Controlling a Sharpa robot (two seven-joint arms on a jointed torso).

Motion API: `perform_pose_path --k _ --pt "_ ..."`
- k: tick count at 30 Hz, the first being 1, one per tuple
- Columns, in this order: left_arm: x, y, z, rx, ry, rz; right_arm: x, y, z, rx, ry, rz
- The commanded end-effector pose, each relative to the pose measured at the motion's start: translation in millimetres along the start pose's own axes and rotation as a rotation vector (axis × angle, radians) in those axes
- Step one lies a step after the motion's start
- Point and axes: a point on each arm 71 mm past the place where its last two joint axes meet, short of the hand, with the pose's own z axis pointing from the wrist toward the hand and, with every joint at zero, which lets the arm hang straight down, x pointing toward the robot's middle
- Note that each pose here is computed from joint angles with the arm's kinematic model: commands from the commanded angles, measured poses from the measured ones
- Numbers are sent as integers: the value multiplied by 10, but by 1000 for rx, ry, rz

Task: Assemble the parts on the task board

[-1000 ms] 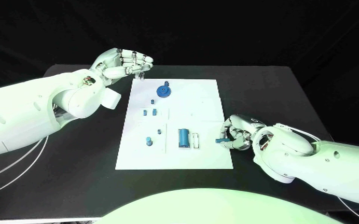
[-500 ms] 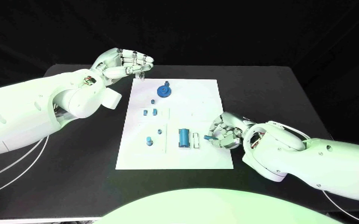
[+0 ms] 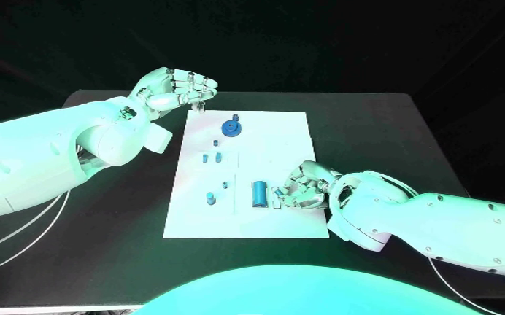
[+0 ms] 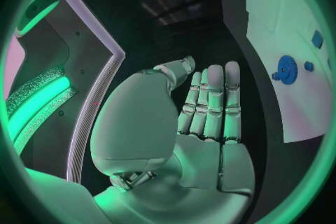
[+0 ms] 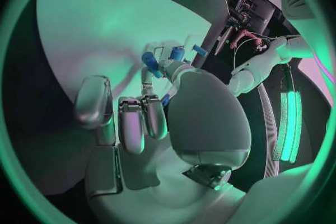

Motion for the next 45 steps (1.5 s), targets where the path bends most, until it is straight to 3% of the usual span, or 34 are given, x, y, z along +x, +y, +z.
perform_pose_path --k 1,17,32,45 --pt "25 -15 5 11 15 -9 57 17 29 8 44 29" --pt "22 -14 1 7 17 -9 111 31 118 33 80 -7" --pt "23 -13 0 5 20 -9 108 66 130 16 56 -36" --pt "22 -12 1 4 20 -9 80 35 61 -6 51 -44"
